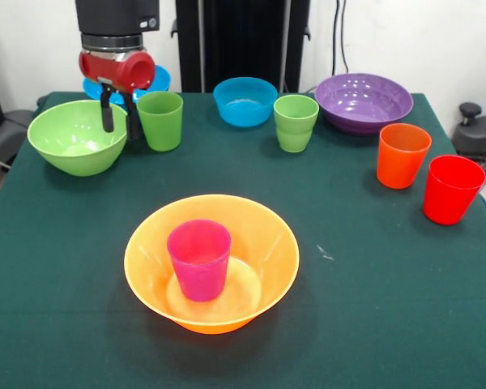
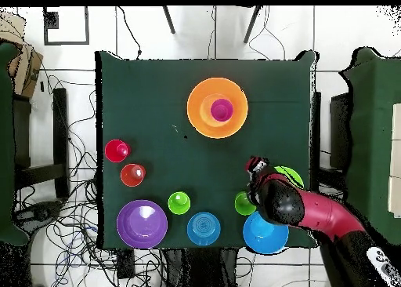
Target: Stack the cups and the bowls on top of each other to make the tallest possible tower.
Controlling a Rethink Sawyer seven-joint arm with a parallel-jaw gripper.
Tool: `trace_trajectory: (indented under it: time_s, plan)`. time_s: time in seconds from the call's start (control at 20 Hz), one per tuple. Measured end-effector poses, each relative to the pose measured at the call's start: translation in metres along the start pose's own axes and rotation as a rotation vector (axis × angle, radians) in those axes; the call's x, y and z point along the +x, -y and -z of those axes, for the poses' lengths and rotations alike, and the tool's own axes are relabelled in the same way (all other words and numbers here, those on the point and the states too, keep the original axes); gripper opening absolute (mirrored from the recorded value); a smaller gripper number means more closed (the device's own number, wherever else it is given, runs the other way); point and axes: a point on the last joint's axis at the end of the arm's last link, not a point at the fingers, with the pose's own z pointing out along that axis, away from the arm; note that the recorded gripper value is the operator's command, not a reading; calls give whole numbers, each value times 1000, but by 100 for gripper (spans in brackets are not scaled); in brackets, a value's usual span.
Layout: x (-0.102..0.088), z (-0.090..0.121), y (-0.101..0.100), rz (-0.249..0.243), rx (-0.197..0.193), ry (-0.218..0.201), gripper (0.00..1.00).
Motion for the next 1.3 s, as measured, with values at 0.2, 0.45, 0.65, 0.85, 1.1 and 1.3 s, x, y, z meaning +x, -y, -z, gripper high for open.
trace_trajectory:
  time_s: [0.2, 0.45, 0.65, 0.85, 1.1, 1.3]
  plan:
    - [-9, -8, 5, -1, -1, 11, 100]
    - [-16, -17, 7, 0, -2, 17, 100]
    - [-20, -27, 9, 4, -4, 20, 100]
    - [-22, -36, 10, 8, -6, 19, 100]
    - [-22, -44, 12, 11, -7, 17, 100]
    - [-21, -46, 12, 10, -7, 14, 100]
